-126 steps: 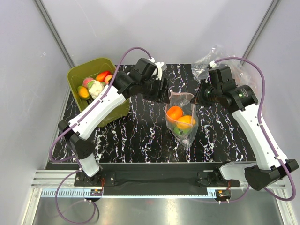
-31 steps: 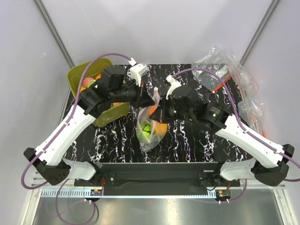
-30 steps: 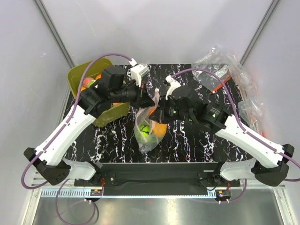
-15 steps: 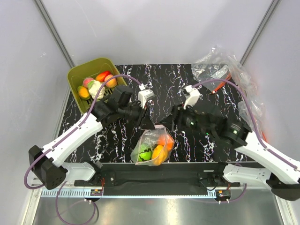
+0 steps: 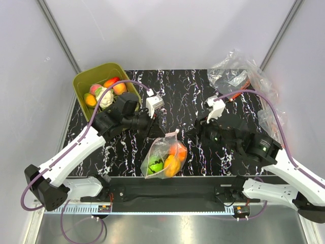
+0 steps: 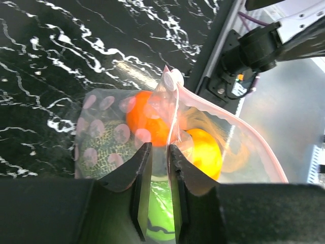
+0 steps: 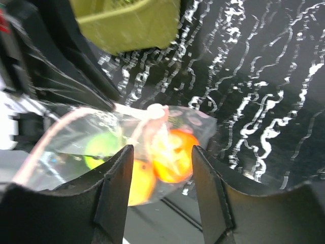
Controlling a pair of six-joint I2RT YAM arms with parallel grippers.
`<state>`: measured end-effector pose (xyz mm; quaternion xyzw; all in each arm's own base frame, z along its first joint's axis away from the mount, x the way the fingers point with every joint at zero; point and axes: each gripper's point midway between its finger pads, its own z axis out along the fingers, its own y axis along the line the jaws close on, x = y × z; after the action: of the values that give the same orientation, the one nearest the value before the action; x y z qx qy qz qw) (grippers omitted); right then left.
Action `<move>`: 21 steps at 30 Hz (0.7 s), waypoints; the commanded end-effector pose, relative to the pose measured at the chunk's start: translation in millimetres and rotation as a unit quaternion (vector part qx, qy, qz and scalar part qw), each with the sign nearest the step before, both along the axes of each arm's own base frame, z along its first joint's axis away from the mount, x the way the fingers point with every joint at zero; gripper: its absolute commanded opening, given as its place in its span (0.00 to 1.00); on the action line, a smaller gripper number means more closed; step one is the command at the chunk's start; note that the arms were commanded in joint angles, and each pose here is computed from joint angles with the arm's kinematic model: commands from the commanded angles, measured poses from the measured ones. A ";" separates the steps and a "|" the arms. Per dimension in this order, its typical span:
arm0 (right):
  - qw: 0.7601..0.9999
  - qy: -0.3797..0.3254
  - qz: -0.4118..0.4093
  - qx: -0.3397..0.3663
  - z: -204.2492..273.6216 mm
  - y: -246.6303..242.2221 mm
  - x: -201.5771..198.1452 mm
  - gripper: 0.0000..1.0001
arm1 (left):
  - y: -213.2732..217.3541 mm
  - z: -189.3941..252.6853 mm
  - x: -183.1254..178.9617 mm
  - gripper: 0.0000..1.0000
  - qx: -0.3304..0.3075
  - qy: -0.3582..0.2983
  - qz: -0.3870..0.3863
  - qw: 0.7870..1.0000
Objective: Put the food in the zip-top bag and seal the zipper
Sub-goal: Adjust the zipper food storage bag at the center of the board, then zip the zipper food storage bag at the center of the board.
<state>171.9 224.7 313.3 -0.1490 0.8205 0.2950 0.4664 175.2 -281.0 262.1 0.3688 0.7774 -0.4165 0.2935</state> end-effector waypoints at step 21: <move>0.963 -0.023 0.259 0.071 -41.0 57.3 30.8 0.75 | 6.8 28.1 36.1 0.00 0.027 -0.118 0.022 0.992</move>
<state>203.2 266.3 256.9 -0.2836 0.7685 0.4229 0.3874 197.9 -273.6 275.6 0.4009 0.7691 -0.3574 0.3465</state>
